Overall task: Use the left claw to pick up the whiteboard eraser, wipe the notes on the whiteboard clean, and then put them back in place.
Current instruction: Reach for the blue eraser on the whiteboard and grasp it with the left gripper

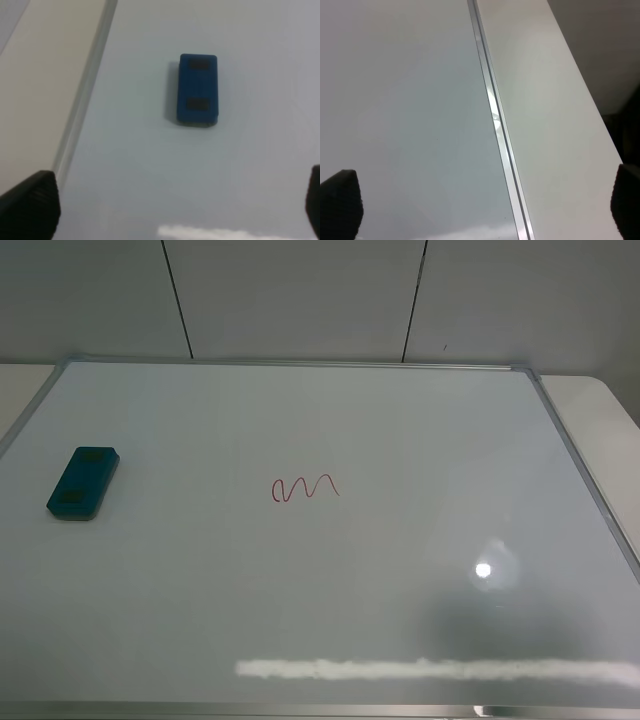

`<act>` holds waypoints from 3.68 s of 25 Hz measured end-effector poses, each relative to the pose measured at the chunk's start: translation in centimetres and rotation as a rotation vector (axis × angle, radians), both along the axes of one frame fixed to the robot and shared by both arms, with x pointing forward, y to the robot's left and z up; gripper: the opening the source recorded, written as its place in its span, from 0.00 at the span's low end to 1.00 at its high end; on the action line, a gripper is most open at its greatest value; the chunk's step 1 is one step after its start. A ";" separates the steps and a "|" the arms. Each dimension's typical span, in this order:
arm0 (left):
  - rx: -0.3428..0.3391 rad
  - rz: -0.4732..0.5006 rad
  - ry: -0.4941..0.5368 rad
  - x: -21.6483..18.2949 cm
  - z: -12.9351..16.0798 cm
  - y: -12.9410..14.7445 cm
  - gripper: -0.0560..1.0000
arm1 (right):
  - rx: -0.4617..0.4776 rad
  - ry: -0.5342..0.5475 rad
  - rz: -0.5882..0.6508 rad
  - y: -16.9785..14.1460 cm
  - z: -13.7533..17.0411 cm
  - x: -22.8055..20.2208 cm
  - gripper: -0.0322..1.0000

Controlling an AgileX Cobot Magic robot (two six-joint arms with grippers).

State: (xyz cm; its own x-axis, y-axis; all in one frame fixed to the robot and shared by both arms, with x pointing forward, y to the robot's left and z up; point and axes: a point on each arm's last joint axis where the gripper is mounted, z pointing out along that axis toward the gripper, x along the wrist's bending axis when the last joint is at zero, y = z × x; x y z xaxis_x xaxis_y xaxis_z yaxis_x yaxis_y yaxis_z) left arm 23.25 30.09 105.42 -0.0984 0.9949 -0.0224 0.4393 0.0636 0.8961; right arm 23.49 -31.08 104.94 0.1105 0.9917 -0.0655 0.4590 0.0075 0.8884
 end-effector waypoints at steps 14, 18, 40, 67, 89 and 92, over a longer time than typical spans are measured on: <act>0.006 0.000 -0.071 0.5 1.6 0.0 0.99 | 0.000 0.000 0.000 0.0 0.0 0.0 0.99; 0.015 0.005 -0.027 2.9 3.0 0.3 0.99 | 0.000 0.000 0.000 0.0 0.0 0.0 0.99; 0.042 -0.072 0.603 22.9 3.0 2.1 0.99 | 0.000 0.000 0.000 0.0 0.0 0.0 0.99; -0.071 -0.078 0.950 33.2 -7.0 1.3 0.99 | 0.000 0.000 0.000 0.0 0.0 0.0 0.99; -0.033 -0.111 0.999 35.6 -13.4 0.3 0.99 | 0.000 0.000 0.000 0.0 0.0 0.0 0.99; -0.032 -0.111 0.993 35.7 -13.4 0.3 0.99 | 0.000 0.000 0.000 0.0 0.0 0.0 0.99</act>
